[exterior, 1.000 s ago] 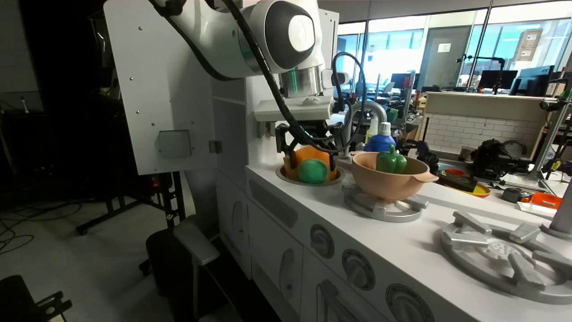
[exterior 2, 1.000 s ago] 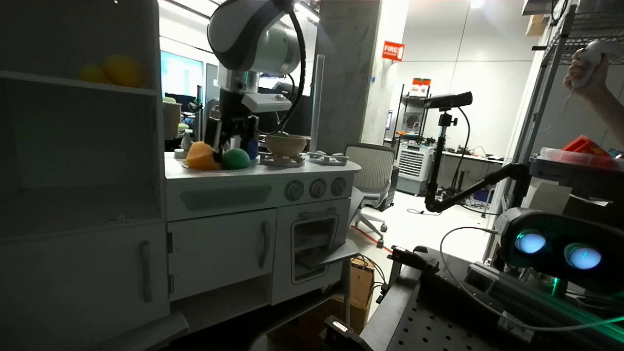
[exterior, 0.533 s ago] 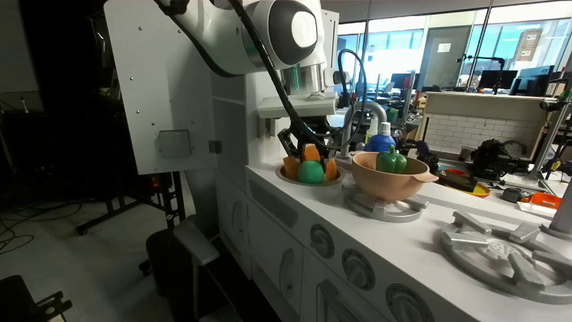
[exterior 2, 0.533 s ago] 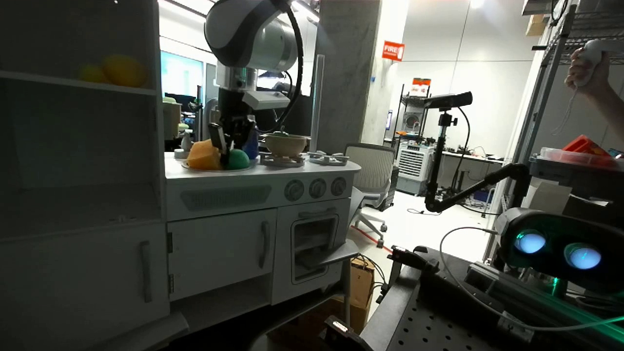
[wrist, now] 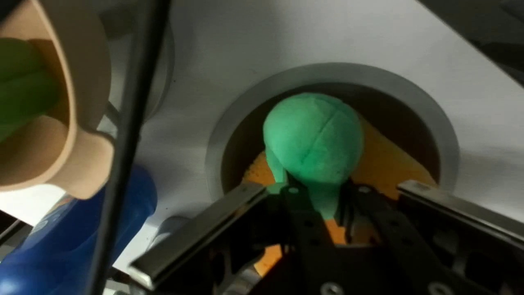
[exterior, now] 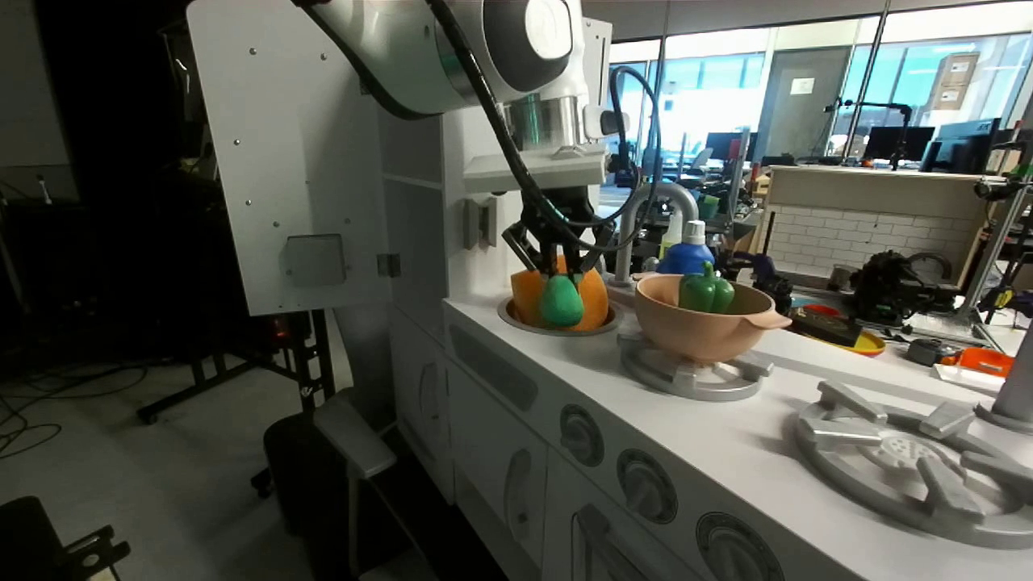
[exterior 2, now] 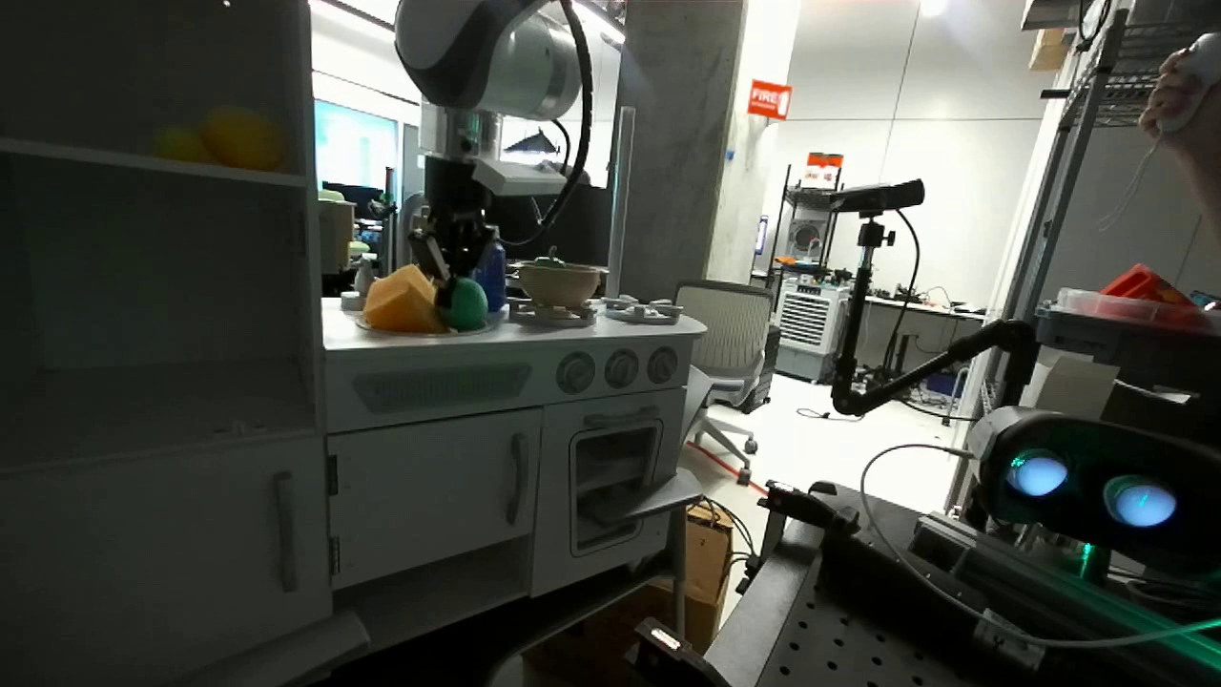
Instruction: Open the top cabinet on the left, place the green pear and yellow sponge on the bottom shelf of the open cabinet
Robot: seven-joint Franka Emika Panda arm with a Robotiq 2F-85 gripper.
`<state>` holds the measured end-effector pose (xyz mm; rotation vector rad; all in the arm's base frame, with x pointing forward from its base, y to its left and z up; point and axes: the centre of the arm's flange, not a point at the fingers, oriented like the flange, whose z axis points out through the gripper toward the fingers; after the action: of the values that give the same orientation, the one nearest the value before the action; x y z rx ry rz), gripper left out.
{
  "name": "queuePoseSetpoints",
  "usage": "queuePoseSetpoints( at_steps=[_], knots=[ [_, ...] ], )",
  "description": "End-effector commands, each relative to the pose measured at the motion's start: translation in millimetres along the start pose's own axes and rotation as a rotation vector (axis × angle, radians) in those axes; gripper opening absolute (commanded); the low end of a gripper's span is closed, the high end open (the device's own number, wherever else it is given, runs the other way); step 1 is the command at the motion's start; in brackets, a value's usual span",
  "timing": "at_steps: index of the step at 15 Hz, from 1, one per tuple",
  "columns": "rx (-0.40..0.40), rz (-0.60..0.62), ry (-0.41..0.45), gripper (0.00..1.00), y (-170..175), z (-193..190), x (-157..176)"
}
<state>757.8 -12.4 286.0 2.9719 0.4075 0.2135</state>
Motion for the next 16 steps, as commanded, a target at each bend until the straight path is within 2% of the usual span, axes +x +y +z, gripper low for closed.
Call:
queuePoseSetpoints(
  at_steps=[1,6,8,13,16],
  knots=[
    [-0.011,-0.002,0.033,0.05,-9.1,-38.8,-16.7],
    [-0.009,-0.027,0.019,0.05,-26.7,-64.1,-24.6],
    [0.012,-0.057,0.004,0.05,-45.3,-72.7,-34.1],
    [0.076,-0.194,-0.057,0.05,-112.1,-86.4,-91.4],
    [0.082,-0.212,-0.035,0.05,-153.2,-97.0,-121.0]
  ],
)
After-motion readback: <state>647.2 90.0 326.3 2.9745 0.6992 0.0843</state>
